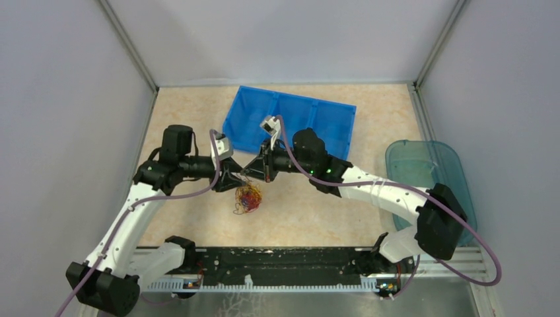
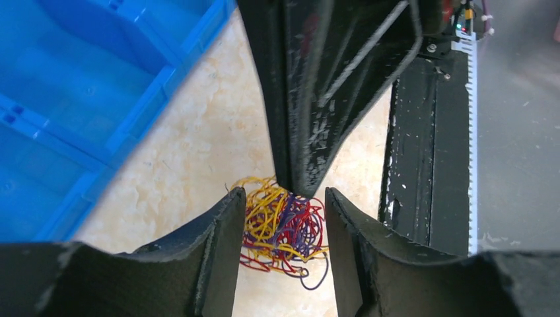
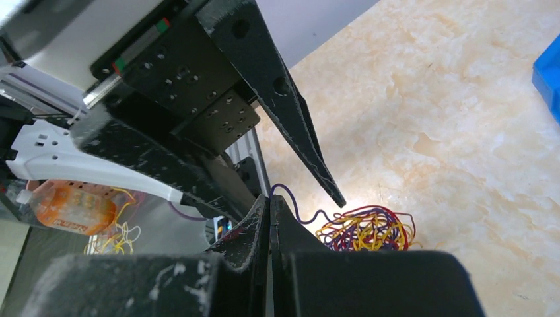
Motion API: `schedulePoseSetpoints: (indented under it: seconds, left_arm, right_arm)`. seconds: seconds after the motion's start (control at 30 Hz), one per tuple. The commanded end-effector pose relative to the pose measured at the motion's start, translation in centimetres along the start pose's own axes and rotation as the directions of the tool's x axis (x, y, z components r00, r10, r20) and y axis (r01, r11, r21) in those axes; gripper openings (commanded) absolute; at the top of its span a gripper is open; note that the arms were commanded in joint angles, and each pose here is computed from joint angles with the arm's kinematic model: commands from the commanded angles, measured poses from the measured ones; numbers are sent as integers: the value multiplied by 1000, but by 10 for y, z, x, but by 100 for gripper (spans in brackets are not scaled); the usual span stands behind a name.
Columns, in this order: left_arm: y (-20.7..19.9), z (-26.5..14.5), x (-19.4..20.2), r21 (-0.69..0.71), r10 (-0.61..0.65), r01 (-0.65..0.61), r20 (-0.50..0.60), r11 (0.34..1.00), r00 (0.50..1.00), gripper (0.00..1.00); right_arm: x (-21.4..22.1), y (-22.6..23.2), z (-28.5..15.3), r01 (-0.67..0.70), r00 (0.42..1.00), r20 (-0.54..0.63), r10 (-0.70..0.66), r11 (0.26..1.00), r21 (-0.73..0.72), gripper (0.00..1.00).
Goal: Untangle the cables
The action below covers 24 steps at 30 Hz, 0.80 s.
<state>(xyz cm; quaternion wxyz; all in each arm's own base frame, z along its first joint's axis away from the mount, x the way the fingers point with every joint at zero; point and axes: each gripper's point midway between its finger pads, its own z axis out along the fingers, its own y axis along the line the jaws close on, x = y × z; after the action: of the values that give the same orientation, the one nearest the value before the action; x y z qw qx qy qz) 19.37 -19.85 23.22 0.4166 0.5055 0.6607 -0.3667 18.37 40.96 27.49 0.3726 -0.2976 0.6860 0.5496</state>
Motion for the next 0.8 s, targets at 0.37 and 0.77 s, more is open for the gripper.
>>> schedulePoseSetpoints:
  seconds: [0.37,0.77]
  left_arm:
    - [-37,-14,-18,134,183,-190,64,973,981,30]
    - [-26,-18,-39,46,153,-158,101,986,983,0]
  right_arm:
    - [-45,53,-18,72,993,109,-55,986,-153,0]
    - [-46,59,-24,73,991,126,-51,982,-177,29]
